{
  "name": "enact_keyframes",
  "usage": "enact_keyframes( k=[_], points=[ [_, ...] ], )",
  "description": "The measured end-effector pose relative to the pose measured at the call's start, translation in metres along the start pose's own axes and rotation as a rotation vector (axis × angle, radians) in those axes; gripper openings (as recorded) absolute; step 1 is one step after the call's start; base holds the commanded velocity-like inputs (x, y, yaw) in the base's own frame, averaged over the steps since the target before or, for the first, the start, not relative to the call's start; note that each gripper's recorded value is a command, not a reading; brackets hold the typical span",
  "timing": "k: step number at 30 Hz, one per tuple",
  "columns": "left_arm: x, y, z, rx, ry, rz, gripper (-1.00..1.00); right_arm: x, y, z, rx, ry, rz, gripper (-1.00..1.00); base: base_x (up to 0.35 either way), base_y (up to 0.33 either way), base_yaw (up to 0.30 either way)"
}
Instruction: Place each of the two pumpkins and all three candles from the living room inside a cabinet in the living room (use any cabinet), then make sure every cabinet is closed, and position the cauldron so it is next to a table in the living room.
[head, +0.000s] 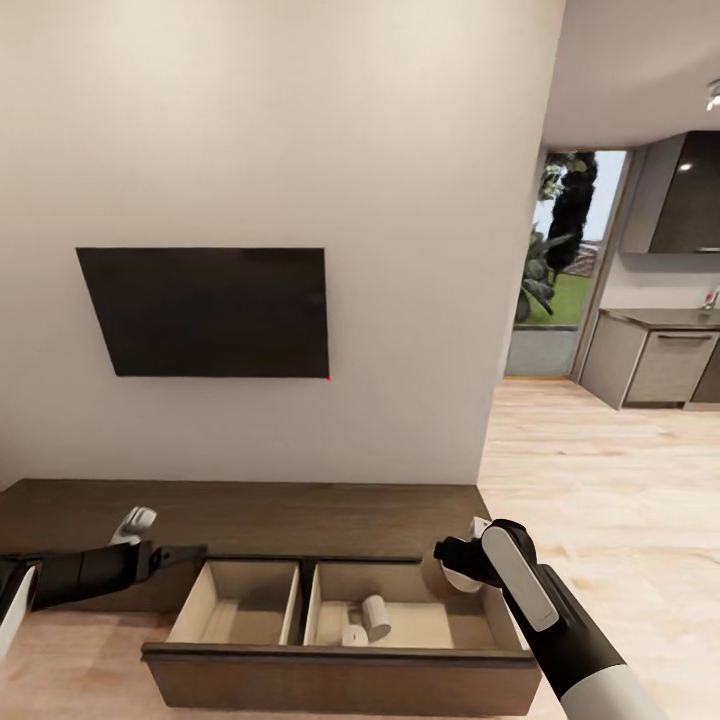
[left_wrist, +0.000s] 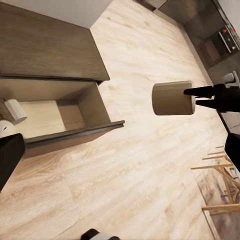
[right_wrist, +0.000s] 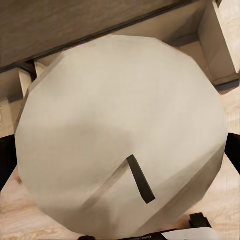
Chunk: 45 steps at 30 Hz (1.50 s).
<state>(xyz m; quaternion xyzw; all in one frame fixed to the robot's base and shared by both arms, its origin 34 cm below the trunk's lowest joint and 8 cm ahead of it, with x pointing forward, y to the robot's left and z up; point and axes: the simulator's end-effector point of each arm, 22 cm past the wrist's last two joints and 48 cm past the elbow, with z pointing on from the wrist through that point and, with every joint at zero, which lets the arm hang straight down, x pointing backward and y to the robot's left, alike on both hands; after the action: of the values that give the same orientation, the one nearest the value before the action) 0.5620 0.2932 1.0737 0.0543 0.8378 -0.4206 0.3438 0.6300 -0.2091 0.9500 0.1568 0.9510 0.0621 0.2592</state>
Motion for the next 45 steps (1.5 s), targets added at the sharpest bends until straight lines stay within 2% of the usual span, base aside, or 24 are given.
enact_keyframes(
  k=[13, 20, 23, 28, 37, 45],
  points=[
    [0.000, 0.000, 0.000, -0.002, 0.002, 0.000, 1.00, 0.002, -0.002, 0.002, 0.007, 0.006, -0.003, -1.00, 0.151, 0.000, 0.000],
    [0.000, 0.000, 0.000, 0.003, -0.001, 0.000, 1.00, 0.037, -0.029, 0.028, 0.081, 0.104, 0.008, -1.00, 0.003, 0.000, 0.000],
    [0.000, 0.001, 0.001, 0.006, -0.002, 0.001, 1.00, 0.041, -0.033, 0.034, 0.092, 0.113, 0.014, -1.00, 0.000, 0.000, 0.000],
    [0.000, 0.003, 0.003, 0.006, -0.003, 0.000, 1.00, 0.035, -0.034, 0.039, 0.095, 0.081, 0.048, -1.00, 0.000, 0.000, 0.000],
    [0.002, 0.009, 0.008, 0.007, -0.002, 0.000, 1.00, 0.033, -0.034, 0.048, 0.097, 0.066, 0.055, -1.00, 0.000, 0.000, 0.000],
    [0.003, 0.010, 0.011, 0.012, -0.003, 0.001, 1.00, 0.042, -0.022, 0.053, 0.103, 0.053, -0.004, -1.00, 0.001, 0.000, 0.000]
  ],
)
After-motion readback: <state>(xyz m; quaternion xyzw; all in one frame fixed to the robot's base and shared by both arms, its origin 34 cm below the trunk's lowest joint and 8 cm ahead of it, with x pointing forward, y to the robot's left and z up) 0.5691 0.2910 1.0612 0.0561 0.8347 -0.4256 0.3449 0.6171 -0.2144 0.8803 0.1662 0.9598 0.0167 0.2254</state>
